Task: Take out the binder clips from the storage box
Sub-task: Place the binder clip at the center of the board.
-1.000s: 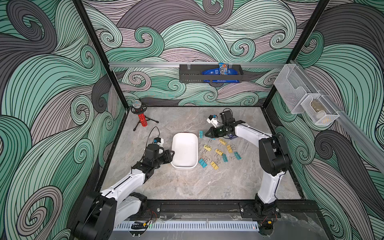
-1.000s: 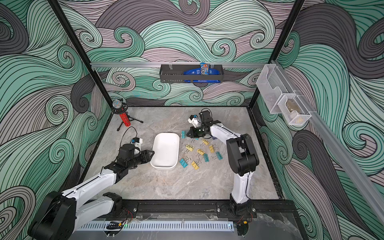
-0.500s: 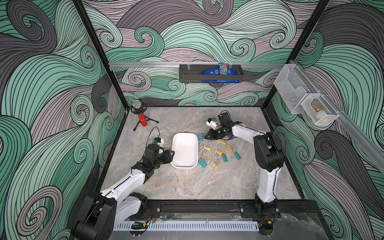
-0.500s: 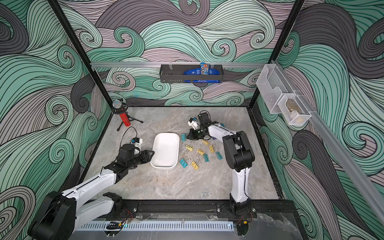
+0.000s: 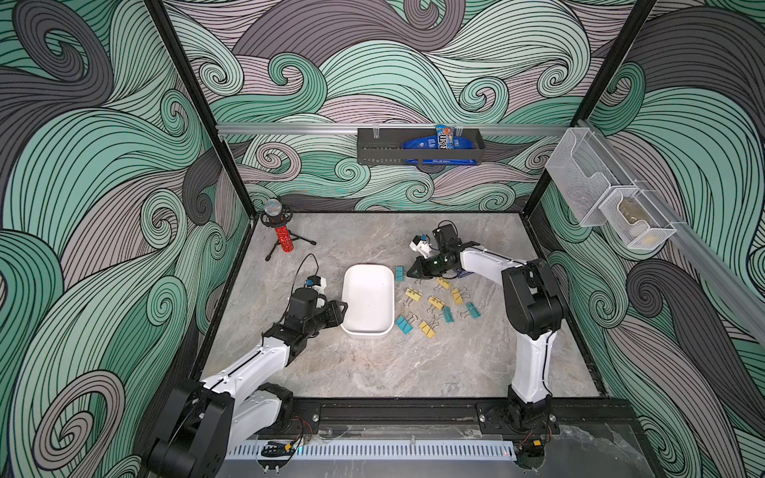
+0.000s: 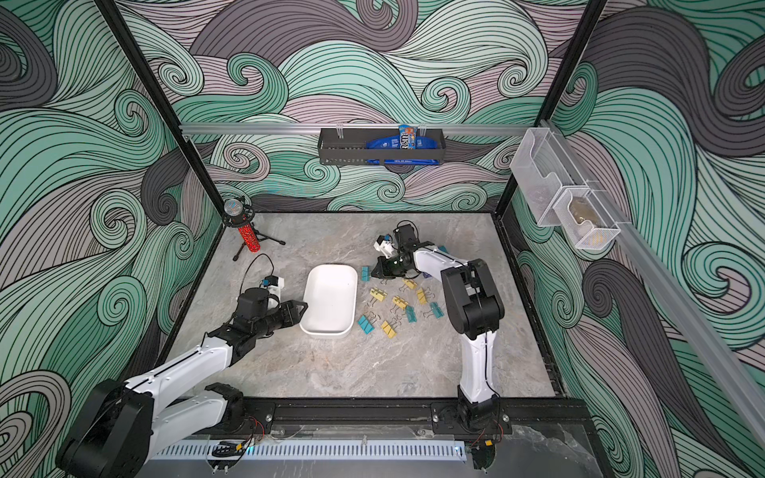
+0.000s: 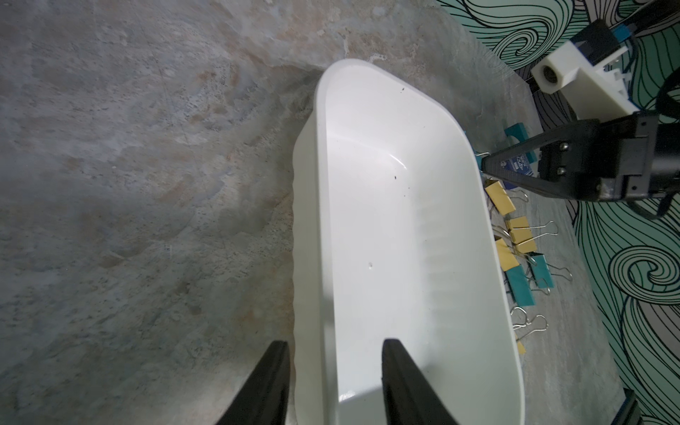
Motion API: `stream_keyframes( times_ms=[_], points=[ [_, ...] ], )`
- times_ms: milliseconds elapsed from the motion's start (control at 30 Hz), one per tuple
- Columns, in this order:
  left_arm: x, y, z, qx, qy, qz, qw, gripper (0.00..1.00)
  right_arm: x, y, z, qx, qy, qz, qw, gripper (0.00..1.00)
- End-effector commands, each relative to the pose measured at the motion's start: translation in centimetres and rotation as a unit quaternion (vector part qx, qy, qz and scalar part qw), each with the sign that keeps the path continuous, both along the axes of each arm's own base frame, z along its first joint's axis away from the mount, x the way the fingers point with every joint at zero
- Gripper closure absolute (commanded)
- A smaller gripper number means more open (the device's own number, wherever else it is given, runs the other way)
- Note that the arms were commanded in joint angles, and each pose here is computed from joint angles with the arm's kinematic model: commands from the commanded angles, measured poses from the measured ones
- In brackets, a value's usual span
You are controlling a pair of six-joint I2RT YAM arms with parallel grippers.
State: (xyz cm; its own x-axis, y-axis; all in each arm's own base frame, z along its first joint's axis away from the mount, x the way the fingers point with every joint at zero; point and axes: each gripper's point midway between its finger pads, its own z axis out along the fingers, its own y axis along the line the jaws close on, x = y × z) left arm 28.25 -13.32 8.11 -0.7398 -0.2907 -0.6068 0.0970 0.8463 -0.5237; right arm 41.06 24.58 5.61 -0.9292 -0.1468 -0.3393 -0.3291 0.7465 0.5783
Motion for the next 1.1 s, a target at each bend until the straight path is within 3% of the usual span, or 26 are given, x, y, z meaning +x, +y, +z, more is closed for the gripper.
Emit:
stream_keyframes(
  times_ms=[0,733,1067],
  points=[
    [0.0,-0.2,0.0,-0.002,-0.002,-0.004,1.000,0.56,0.4,0.5,0.0,0.007,-0.001,0.003,1.000,0.99],
    [-0.1,-0.3,0.0,-0.003,-0.001,-0.005,1.000,0.55,0.7,0.3,0.1,0.002,-0.006,0.000,1.000,0.89],
    [-0.2,-0.3,0.1,-0.005,-0.002,-0.007,1.000,0.55,0.7,0.2,1.5,0.001,-0.024,-0.002,1.000,0.73]
  ],
)
